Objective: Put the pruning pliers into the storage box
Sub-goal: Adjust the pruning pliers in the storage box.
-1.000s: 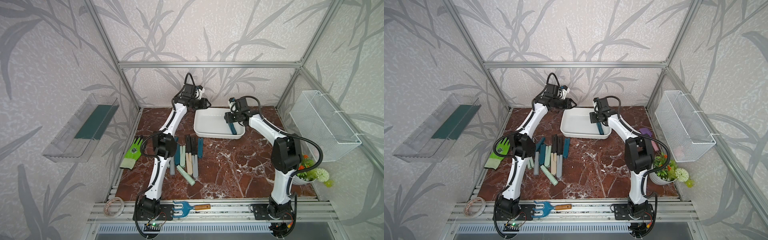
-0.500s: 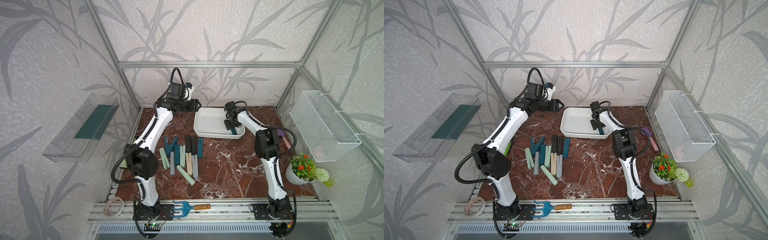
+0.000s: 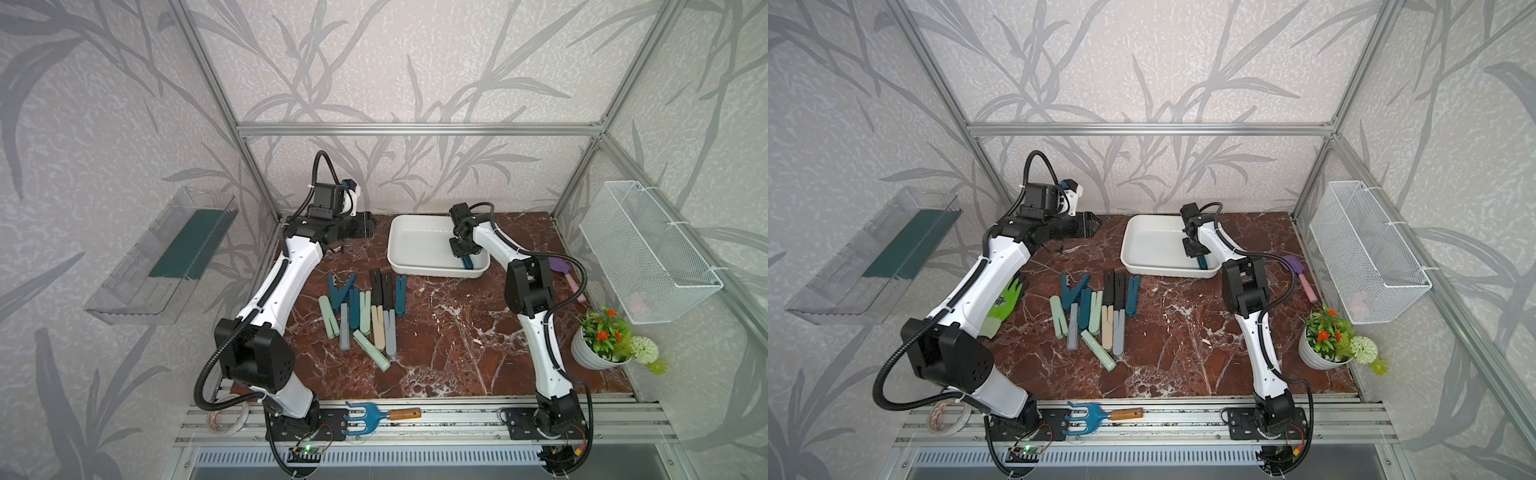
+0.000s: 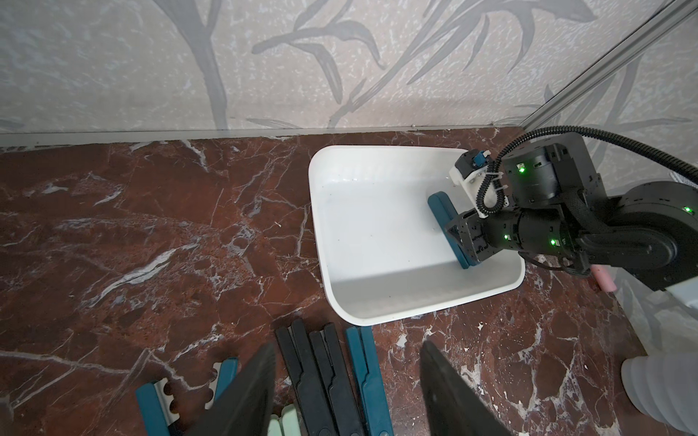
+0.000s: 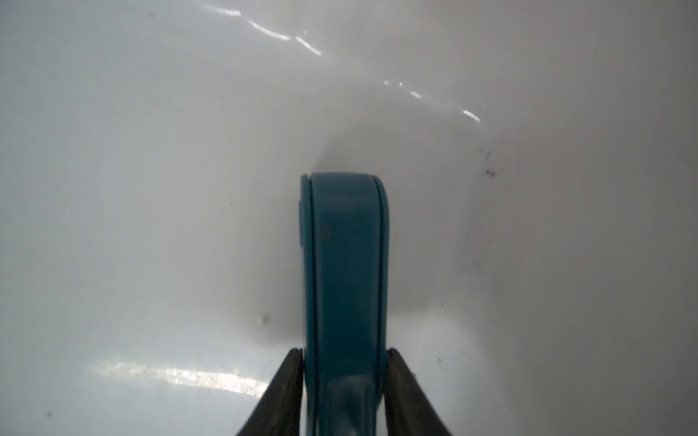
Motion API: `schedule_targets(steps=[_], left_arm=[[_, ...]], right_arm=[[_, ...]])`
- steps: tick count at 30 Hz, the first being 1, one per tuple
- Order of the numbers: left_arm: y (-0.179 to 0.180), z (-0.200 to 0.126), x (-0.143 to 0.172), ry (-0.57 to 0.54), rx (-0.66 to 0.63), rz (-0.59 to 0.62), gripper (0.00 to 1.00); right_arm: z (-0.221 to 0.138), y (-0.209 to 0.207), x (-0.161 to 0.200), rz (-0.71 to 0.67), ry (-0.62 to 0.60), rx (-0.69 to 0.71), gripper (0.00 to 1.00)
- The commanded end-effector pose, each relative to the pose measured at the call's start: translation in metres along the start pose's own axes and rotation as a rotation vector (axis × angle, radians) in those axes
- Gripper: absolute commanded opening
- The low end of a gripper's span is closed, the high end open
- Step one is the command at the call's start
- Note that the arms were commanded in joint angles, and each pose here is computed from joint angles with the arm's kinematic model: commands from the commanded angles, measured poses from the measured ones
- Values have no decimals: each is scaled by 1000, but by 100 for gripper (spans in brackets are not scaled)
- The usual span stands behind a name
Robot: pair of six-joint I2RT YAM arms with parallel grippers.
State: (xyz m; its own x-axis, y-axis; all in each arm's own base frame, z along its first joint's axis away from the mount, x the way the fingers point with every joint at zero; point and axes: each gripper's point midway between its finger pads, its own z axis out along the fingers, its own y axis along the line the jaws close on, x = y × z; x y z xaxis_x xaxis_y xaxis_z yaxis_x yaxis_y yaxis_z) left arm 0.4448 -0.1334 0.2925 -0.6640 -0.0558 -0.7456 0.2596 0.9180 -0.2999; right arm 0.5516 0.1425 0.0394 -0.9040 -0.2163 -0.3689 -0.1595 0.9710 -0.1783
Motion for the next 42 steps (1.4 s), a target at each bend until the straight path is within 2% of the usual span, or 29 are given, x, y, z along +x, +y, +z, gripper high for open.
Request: schedule_targets(steps=[1, 4, 8, 16, 25, 34, 42], left_arm=[[5, -16, -6, -41, -19, 0, 61], [8, -23, -4, -51, -23, -10, 61], [14, -29, 2, -52, -52, -30, 60], [23, -38, 7, -73, -106, -38, 60], [23, -36, 12, -61, -101, -47, 60], [25, -43, 16, -61, -117, -47, 60], [29, -49, 22, -57, -142, -46, 60]], right_arm=[[5, -5, 6, 8, 59, 12, 33], [8, -7, 7, 25, 93, 8, 27], [9, -17, -1, 66, 81, 21, 21], [10, -45, -17, 195, 25, 73, 21], [11, -60, -29, 300, -24, 99, 27], [30, -57, -23, 345, 3, 77, 34], [13, -62, -39, 337, -56, 73, 52]])
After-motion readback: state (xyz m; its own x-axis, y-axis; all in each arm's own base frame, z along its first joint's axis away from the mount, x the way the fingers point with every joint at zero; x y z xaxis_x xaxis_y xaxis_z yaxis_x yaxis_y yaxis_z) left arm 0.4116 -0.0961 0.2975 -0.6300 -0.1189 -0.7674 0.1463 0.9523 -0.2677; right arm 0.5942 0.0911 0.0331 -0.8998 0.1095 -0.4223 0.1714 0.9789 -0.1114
